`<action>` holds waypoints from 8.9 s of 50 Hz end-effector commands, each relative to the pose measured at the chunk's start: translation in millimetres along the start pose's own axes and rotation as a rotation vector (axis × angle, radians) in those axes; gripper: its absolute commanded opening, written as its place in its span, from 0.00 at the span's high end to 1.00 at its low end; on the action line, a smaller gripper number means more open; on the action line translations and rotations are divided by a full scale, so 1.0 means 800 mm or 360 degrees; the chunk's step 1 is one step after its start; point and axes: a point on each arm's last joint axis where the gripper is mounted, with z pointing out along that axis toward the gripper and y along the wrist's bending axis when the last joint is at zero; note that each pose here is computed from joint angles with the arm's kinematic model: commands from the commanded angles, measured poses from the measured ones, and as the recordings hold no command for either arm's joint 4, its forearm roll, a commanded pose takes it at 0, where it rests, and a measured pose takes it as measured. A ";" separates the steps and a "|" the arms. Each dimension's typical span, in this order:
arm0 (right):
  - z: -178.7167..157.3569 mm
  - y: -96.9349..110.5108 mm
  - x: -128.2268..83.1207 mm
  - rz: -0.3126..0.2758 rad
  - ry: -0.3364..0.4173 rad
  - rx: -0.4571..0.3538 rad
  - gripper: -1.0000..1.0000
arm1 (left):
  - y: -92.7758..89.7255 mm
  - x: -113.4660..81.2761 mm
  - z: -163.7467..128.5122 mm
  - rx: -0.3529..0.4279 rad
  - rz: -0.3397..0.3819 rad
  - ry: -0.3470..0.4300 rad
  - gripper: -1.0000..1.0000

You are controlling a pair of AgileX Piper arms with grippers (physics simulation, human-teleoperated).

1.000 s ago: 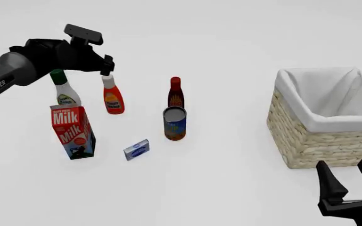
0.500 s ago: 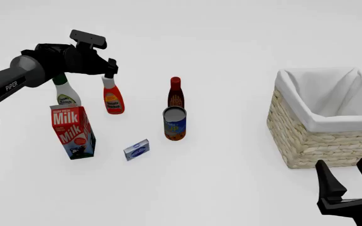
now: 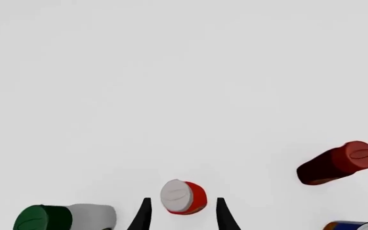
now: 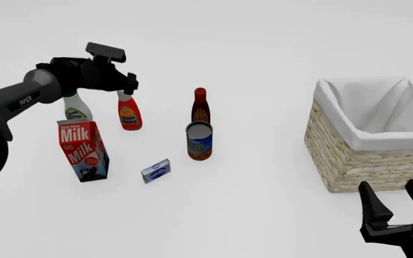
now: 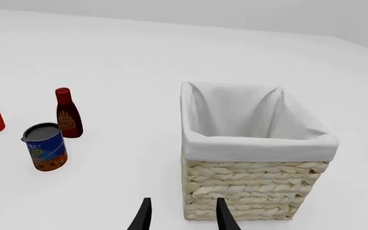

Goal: Pick the ketchup and place it in the basket.

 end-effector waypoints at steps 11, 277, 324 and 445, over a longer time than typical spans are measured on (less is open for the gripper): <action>0.004 0.000 0.001 -0.0008 0.0021 0.0002 0.00 | 0.000 0.012 0.022 0.0001 -0.0029 0.0031 0.00; 0.073 0.232 -0.249 -0.0391 -0.0203 -0.1464 0.00 | -0.139 -0.021 -0.446 0.0689 0.0265 -0.0287 1.00; 0.097 0.277 -0.217 -0.0261 -0.0230 -0.1487 0.00 | -0.145 -0.015 -0.455 0.0738 0.0267 -0.0253 1.00; 0.122 0.282 -0.206 -0.0158 -0.0173 -0.1420 1.00 | -0.092 0.000 -0.547 0.0731 0.0074 -0.0469 0.00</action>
